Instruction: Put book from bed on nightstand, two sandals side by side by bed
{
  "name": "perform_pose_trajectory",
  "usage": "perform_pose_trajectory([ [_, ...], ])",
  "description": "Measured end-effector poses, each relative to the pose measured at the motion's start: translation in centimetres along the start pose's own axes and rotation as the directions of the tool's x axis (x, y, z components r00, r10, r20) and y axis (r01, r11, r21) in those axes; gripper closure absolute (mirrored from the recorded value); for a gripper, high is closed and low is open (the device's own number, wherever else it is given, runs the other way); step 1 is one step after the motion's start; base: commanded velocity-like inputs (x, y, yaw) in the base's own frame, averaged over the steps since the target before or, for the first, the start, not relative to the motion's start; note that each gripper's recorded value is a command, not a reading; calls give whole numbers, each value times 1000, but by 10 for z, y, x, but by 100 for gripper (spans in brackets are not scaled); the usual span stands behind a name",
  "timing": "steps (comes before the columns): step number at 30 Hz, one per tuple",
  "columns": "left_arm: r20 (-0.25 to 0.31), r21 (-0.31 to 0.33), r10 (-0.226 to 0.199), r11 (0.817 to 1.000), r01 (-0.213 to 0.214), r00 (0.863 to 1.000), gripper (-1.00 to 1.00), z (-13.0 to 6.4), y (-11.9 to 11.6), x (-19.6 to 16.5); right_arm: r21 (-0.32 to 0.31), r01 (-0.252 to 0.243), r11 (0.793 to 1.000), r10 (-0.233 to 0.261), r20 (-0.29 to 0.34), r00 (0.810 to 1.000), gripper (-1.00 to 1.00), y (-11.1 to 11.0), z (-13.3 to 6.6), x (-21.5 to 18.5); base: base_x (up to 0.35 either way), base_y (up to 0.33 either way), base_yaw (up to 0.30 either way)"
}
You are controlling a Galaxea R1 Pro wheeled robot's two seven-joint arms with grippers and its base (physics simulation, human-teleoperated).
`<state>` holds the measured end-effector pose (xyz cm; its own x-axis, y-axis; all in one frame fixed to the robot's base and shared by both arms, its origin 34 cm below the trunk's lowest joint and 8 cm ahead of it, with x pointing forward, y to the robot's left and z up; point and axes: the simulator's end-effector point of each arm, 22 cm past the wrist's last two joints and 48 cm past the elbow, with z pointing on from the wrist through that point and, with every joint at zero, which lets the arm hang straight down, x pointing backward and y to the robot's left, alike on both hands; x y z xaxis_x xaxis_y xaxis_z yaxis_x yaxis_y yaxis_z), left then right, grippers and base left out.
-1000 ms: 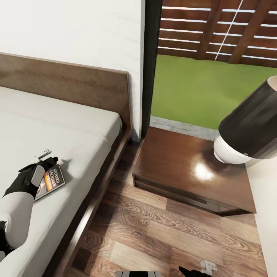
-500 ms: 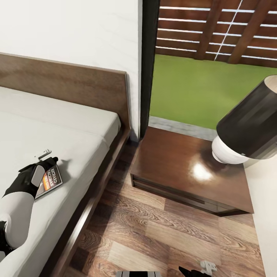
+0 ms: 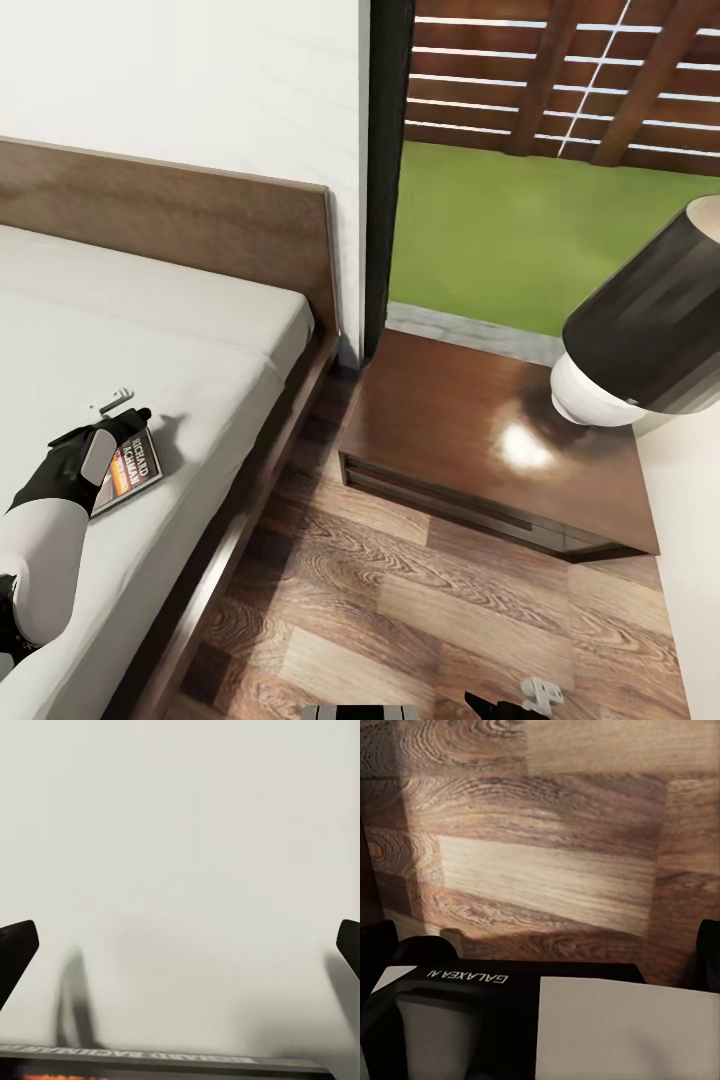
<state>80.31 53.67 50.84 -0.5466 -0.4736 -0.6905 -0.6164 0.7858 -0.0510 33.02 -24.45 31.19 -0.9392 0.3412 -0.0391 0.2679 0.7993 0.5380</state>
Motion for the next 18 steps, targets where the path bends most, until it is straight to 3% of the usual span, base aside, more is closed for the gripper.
perform_pose_trajectory([
  [18,2,4,-5,1000,5,1000,-100,0,-1,0,0,0,1000,0,0,1000,-100,0,0,0,-38,0,0],
])
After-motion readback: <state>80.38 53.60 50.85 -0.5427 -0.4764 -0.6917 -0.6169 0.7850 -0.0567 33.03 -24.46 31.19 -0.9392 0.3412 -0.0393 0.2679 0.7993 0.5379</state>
